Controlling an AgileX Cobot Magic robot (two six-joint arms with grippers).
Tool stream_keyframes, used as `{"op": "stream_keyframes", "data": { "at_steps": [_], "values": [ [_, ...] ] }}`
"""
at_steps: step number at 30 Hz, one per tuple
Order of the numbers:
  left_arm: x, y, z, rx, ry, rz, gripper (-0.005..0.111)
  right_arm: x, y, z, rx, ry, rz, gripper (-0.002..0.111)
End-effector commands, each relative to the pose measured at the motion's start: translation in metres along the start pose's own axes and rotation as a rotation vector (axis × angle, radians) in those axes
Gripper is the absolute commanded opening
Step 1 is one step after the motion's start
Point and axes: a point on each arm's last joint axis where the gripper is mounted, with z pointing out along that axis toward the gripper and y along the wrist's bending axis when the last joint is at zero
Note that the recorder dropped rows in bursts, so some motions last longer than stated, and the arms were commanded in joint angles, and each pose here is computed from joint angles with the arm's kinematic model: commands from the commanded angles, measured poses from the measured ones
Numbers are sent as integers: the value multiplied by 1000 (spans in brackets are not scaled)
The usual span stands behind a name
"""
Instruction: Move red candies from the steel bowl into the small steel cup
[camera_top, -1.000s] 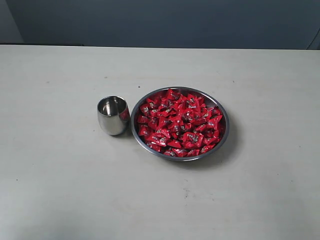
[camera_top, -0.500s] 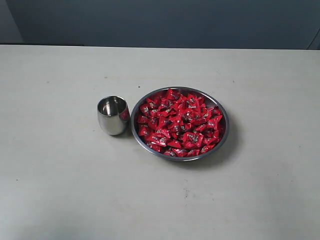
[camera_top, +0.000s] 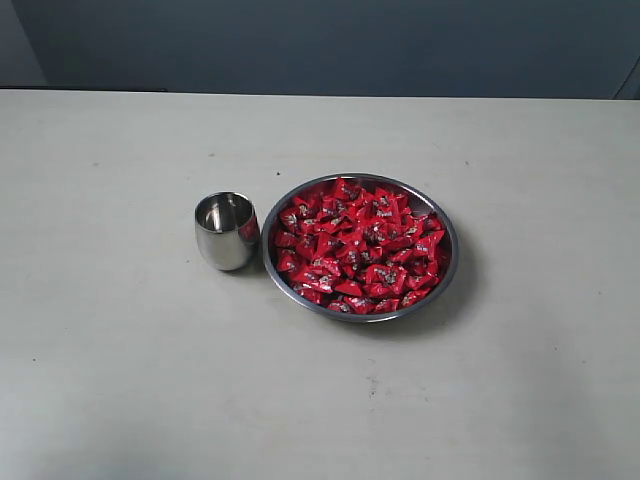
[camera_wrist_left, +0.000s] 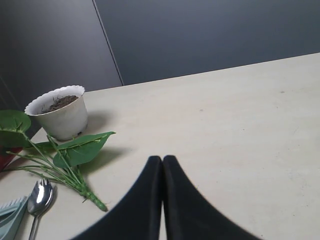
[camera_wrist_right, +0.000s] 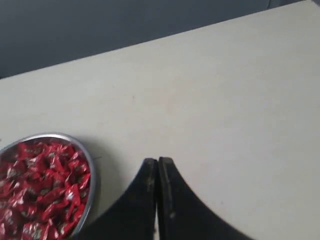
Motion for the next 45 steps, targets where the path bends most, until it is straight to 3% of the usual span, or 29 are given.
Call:
{"op": "stream_keyframes", "data": {
  "at_steps": [1, 8, 15, 23, 25, 29, 30, 35, 45],
  "values": [
    [-1, 0, 0, 1, -16, 1, 0, 9, 15, 14, -97, 117, -79, 0],
    [-1, 0, 0, 1, -16, 1, 0, 32, 42, 57, -305, 373, -208, 1],
    [-1, 0, 0, 1, -16, 1, 0, 32, 65, 103, -441, 554, -273, 1],
    [-1, 0, 0, 1, -16, 1, 0, 42, 116, 164, -604, 732, -464, 1],
    [-1, 0, 0, 1, -16, 1, 0, 52, 127, 175, -622, 767, -509, 7],
    [-1, 0, 0, 1, -16, 1, 0, 62, 145, 189, -645, 792, -591, 45],
    [-1, 0, 0, 1, -16, 1, 0, 64, 148, 194, -640, 786, -610, 48],
    [-1, 0, 0, 1, -16, 1, 0, 73, 149, 208, -606, 775, -622, 42],
    [-1, 0, 0, 1, -16, 1, 0, 84, 142, 228, -535, 744, -663, 42]
  ]
}}
